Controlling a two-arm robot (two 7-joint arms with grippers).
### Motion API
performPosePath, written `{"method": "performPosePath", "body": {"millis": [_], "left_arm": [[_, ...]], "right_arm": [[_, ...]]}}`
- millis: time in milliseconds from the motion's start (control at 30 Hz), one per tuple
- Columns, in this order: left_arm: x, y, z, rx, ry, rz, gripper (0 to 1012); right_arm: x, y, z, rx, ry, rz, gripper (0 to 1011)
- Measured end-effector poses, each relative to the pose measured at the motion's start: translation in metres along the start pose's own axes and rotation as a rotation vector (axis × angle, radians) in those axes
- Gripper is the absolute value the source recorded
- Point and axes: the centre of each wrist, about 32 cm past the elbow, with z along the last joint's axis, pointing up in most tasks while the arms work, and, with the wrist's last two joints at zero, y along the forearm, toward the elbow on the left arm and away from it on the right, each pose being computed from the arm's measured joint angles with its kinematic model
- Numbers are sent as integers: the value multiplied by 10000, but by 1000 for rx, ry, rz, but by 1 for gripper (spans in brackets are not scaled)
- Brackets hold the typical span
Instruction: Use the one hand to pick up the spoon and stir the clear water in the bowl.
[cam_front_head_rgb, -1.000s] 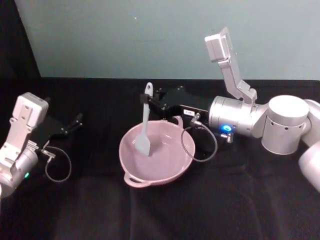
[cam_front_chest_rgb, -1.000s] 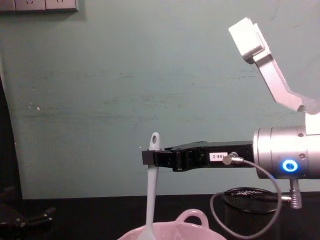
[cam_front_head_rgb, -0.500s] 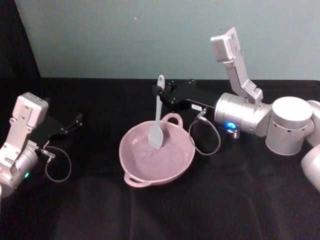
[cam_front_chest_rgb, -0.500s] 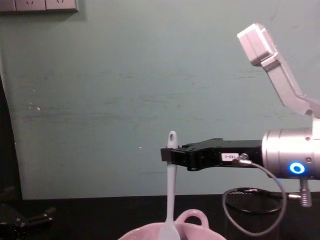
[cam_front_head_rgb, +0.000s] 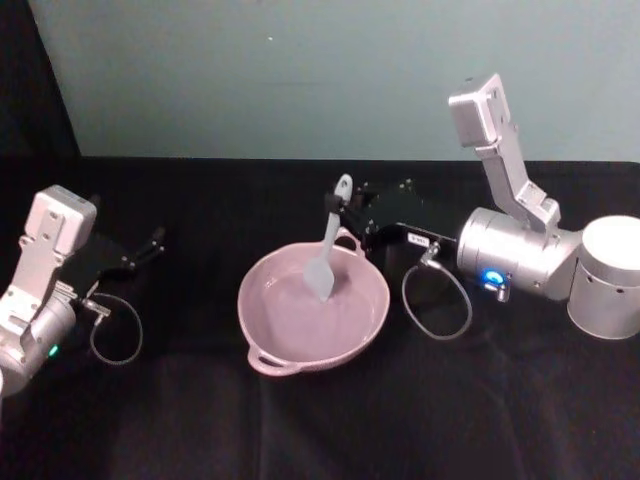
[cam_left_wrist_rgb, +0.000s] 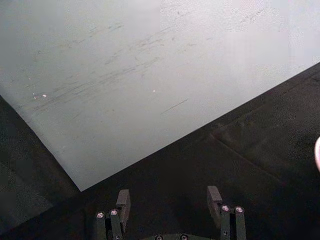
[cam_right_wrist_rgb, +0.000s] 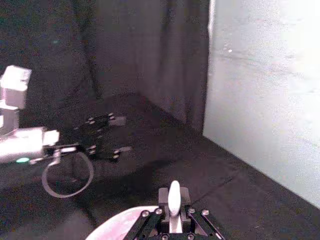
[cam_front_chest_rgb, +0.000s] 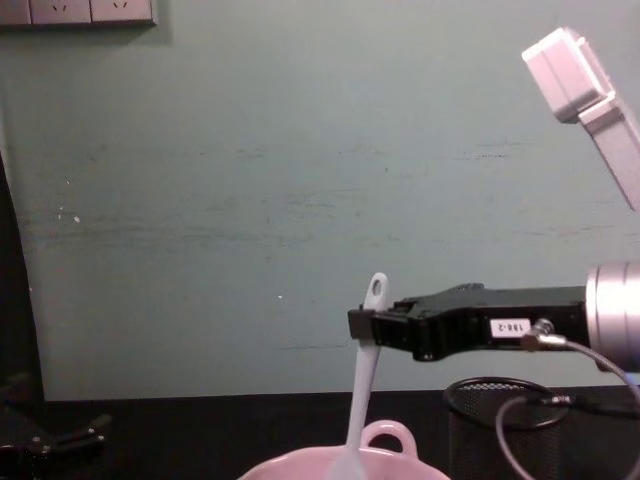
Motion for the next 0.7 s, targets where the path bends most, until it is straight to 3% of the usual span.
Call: {"method": "performPosePath", "body": {"millis": [233, 433, 700], "left_arm": [[0, 0, 0, 0, 0, 0, 1011], [0, 0, 0, 0, 0, 0, 1011], [0, 0, 0, 0, 0, 0, 1011]], "right_arm": [[-96, -34, 0, -1, 21, 56, 117], [-181, 53, 3, 5, 37, 106, 118], [-127, 238, 9, 13, 47, 111, 118]]}}
